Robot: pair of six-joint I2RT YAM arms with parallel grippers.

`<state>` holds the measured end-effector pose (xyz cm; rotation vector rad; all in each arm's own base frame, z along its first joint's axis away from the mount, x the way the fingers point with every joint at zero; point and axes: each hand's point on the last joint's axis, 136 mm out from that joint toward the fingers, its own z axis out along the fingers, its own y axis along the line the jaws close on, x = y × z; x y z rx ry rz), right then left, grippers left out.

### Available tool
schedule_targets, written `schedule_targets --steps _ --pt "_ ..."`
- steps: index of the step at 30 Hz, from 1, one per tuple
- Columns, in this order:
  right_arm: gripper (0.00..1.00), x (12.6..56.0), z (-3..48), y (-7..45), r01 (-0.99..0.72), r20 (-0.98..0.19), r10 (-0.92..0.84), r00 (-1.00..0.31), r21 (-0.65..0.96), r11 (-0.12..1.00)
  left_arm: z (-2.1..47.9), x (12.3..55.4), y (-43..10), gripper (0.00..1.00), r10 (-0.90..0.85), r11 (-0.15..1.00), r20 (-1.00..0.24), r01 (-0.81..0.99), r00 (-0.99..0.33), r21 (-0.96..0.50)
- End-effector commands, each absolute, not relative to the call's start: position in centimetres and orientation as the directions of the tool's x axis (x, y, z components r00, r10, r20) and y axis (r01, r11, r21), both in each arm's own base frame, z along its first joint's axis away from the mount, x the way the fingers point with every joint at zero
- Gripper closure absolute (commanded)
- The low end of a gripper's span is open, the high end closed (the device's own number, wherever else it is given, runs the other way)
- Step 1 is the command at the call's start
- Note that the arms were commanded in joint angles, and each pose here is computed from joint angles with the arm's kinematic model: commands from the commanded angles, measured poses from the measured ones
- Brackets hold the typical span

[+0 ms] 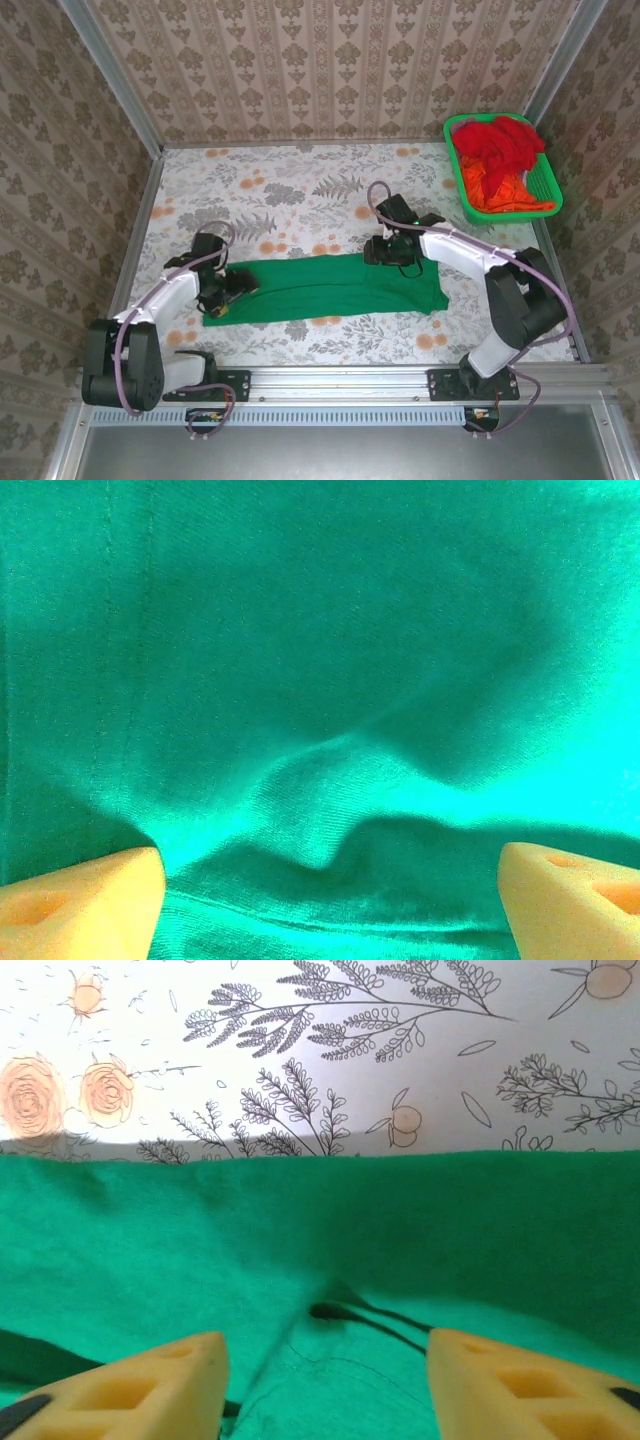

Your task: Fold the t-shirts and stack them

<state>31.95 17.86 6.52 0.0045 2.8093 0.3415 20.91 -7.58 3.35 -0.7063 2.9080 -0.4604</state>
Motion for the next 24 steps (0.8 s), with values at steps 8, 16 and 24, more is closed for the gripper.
schedule_targets --steps 8,16,24 --pt "0.81 31.0 5.0 18.6 -0.059 -0.257 -0.044 -0.966 0.052 0.997 4.8 21.8 -7.3 0.10 -0.449 0.852 -0.076 -0.401 -0.890 -0.336" --pt "1.00 31.9 7.4 20.1 -0.178 -0.338 -0.162 -0.927 0.018 0.984 4.9 22.1 -7.5 0.10 -0.450 0.848 -0.082 -0.396 -0.889 -0.353" --pt "1.00 30.0 7.1 23.5 -0.361 -0.314 -0.347 -0.884 -0.014 0.933 5.2 22.5 -7.7 0.10 -0.443 0.848 -0.092 -0.383 -0.892 -0.366"
